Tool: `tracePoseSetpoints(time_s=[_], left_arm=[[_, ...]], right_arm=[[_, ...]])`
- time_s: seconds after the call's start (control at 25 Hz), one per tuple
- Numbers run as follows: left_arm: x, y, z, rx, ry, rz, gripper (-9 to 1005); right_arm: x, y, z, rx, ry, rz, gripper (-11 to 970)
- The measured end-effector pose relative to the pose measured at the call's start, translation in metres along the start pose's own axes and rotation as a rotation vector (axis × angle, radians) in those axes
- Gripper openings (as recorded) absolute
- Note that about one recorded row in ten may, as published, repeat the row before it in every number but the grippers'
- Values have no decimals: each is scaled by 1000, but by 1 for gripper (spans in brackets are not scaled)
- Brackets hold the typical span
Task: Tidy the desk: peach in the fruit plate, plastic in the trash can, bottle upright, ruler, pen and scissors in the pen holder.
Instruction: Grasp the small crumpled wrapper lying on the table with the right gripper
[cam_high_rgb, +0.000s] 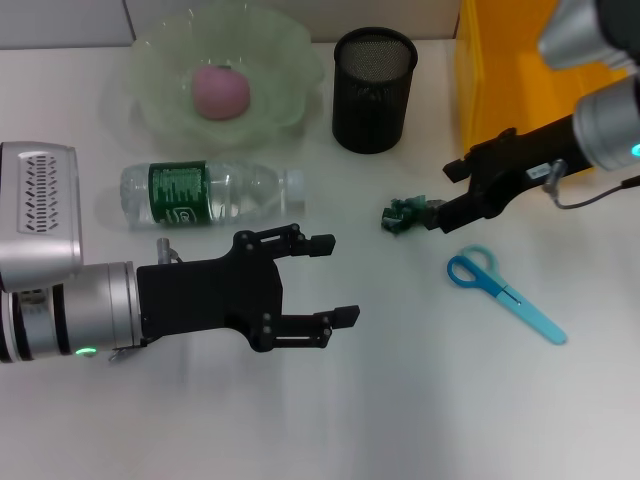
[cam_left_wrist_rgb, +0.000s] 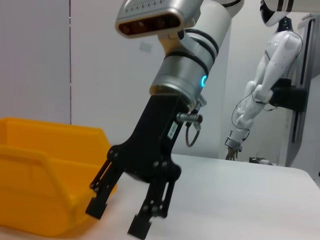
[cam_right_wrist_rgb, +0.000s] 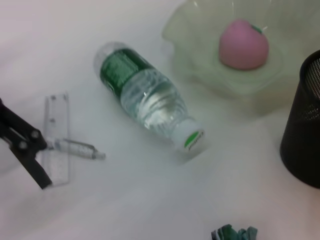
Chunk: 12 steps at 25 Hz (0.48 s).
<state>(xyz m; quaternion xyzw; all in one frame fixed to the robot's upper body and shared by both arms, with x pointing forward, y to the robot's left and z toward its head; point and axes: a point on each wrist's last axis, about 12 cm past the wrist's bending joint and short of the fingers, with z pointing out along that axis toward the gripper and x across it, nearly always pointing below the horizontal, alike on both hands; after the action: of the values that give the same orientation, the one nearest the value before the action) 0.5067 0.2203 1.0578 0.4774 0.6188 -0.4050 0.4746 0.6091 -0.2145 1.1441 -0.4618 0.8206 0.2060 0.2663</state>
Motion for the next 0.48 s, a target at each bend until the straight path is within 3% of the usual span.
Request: tracePoseSetpoints(time_s=[0.48], left_arm=[[0,1,2,-3,6,1,815]], right_arm=[[-3,7,32,67,57,-75,813]])
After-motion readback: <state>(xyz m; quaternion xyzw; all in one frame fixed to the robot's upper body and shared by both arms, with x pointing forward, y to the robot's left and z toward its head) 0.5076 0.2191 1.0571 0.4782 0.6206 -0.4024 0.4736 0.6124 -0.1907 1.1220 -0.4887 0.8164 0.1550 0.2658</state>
